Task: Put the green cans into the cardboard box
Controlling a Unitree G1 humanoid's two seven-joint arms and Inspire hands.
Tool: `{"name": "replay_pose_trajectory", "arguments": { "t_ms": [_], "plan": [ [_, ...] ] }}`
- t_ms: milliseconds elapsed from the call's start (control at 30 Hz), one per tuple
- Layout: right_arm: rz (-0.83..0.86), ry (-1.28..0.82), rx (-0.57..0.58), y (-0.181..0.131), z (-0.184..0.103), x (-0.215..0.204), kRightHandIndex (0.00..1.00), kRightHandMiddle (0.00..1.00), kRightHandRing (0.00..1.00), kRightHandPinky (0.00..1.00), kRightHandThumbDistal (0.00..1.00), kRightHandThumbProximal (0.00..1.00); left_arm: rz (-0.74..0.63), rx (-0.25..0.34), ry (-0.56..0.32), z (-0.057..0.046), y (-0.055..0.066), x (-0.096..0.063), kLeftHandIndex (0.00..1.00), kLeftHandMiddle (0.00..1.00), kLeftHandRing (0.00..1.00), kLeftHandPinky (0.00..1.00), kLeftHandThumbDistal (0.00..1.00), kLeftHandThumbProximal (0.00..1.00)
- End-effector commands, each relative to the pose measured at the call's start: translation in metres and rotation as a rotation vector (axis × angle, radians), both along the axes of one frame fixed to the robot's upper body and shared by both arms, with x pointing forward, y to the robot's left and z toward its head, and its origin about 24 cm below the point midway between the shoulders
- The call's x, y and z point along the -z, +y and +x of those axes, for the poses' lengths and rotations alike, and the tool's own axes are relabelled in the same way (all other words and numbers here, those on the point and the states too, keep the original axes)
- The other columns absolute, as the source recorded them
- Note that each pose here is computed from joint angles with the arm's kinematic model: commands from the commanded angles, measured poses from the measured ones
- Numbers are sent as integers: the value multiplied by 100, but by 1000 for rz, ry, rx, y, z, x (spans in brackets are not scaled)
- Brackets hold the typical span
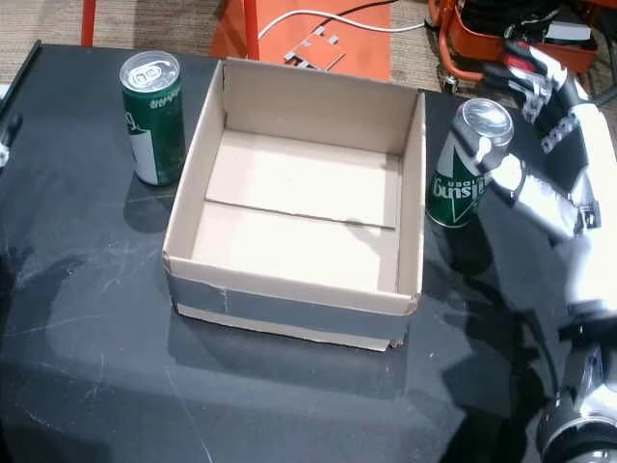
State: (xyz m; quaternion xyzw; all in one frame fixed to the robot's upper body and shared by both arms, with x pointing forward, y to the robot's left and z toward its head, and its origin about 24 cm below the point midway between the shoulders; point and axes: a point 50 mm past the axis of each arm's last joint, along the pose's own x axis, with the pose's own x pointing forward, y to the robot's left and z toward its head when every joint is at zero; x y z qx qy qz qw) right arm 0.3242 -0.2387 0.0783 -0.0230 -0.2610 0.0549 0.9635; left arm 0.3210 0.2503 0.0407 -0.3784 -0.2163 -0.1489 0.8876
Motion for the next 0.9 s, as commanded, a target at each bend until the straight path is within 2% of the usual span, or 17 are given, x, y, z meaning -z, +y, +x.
{"name": "replay_pose_trajectory", "arguments": {
  "t_ms": [0,33,100,133,200,267,333,400,500,600,733,800,867],
  "plan": [
    [3,-3,9,-5,2,-4,79,67,67,75,100,83,53,2,3,2,1,-4,94,97,98,92,100,25],
    [1,-13,4,-3,4,-8,75,66,67,75,100,84,63,4,-7,5,0,-8,95,98,99,91,100,21],
    [-1,-27,-3,1,9,-13,72,65,67,75,100,84,59,19,-34,9,0,-15,97,97,100,91,92,15],
    [-3,-33,-5,3,10,-15,72,65,67,75,100,84,62,26,-44,11,-1,-17,96,94,99,89,94,16],
    [-3,-35,-9,4,11,-17,72,66,67,75,100,83,77,38,-57,14,-4,-22,96,94,99,88,92,18],
    [1,-33,-12,5,13,-18,72,66,67,74,100,83,84,57,-72,19,-9,-28,94,95,99,89,90,15],
    [6,-30,-14,5,14,-18,73,66,67,74,100,82,94,67,-84,23,-13,-33,92,94,99,90,93,16],
    [6,-36,-16,7,14,-19,74,67,66,73,100,81,103,72,-93,26,-17,-36,93,94,100,92,99,20],
    [-18,-55,5,8,13,-21,71,68,68,73,100,82,98,88,-98,26,-21,-35,93,94,100,94,98,18],
    [1,-78,29,8,13,-23,70,68,69,73,100,76,120,91,-100,25,-19,-35,93,94,100,96,100,20],
    [102,-129,116,7,13,-27,63,63,61,60,100,63,154,81,-105,24,-16,-36,94,94,100,96,100,23],
    [135,-137,146,4,14,-30,64,65,63,59,100,59,160,82,-100,24,-17,-35,95,95,100,97,100,24],
    [138,-125,168,2,17,-32,68,70,67,63,100,61,150,88,-92,24,-17,-35,96,95,100,96,99,21]
  ]
}}
